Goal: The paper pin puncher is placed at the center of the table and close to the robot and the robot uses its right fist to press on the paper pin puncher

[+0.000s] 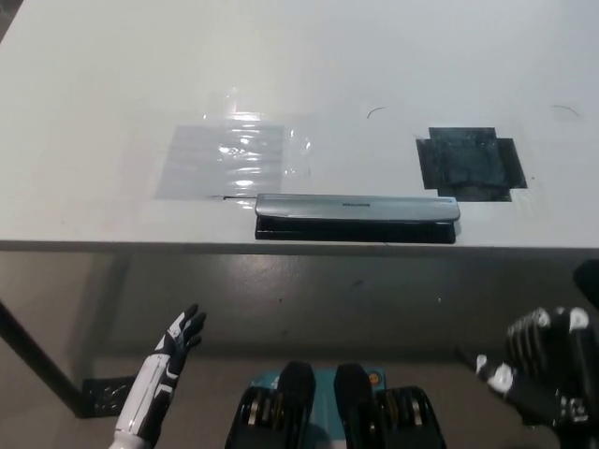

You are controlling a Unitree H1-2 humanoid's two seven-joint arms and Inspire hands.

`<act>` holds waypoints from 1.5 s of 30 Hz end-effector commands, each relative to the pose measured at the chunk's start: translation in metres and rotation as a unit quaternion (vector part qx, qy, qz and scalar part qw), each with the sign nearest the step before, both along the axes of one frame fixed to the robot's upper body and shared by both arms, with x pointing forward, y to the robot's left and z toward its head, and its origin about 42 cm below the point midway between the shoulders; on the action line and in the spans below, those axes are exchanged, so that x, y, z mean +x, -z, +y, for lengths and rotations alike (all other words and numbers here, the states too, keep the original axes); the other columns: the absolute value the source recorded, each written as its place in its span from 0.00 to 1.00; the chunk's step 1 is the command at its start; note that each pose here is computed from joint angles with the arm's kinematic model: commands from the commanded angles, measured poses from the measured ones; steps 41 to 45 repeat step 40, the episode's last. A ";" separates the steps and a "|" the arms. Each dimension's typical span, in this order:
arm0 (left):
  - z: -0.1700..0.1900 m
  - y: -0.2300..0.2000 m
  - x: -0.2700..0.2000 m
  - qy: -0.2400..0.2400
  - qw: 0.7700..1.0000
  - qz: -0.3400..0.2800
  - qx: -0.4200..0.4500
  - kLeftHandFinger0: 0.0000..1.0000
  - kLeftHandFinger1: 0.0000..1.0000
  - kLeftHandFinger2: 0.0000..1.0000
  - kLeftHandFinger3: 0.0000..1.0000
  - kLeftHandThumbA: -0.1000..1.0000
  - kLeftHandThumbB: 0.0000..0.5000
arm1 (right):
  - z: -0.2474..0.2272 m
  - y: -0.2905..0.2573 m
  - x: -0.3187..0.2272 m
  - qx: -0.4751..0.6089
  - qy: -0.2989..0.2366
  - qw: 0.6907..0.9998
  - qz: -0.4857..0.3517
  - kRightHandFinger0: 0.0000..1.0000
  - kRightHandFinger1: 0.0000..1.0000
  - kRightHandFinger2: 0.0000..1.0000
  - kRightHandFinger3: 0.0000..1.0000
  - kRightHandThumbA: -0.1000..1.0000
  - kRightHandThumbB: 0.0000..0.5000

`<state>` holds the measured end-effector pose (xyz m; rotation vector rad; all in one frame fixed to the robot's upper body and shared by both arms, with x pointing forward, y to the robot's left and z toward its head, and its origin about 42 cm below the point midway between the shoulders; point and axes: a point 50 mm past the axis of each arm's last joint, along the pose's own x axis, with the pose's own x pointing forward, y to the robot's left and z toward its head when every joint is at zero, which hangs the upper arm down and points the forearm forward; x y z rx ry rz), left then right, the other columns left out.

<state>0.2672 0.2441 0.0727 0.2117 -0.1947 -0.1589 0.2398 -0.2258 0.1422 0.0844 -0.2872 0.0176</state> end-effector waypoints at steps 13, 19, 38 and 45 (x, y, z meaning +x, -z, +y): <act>0.002 -0.011 0.004 0.009 1.000 -0.029 -0.005 1.00 1.00 1.00 1.00 1.00 0.51 | 0.019 0.074 0.008 -0.026 -0.085 0.994 0.056 1.00 1.00 1.00 1.00 1.00 0.47; 0.003 -0.011 0.004 0.012 1.000 -0.025 -0.006 1.00 1.00 1.00 1.00 1.00 0.52 | 0.021 0.080 0.008 -0.025 -0.094 0.994 0.055 1.00 1.00 1.00 1.00 1.00 0.53; 0.002 -0.015 0.013 0.024 0.999 -0.021 -0.002 1.00 1.00 1.00 1.00 1.00 0.53 | 0.019 0.072 0.010 -0.026 -0.081 0.995 0.048 1.00 1.00 1.00 1.00 1.00 0.53; 0.002 -0.015 0.013 0.025 0.999 -0.022 -0.003 1.00 1.00 1.00 1.00 1.00 0.53 | 0.019 0.073 0.010 -0.025 -0.081 0.995 0.049 1.00 1.00 1.00 1.00 1.00 0.53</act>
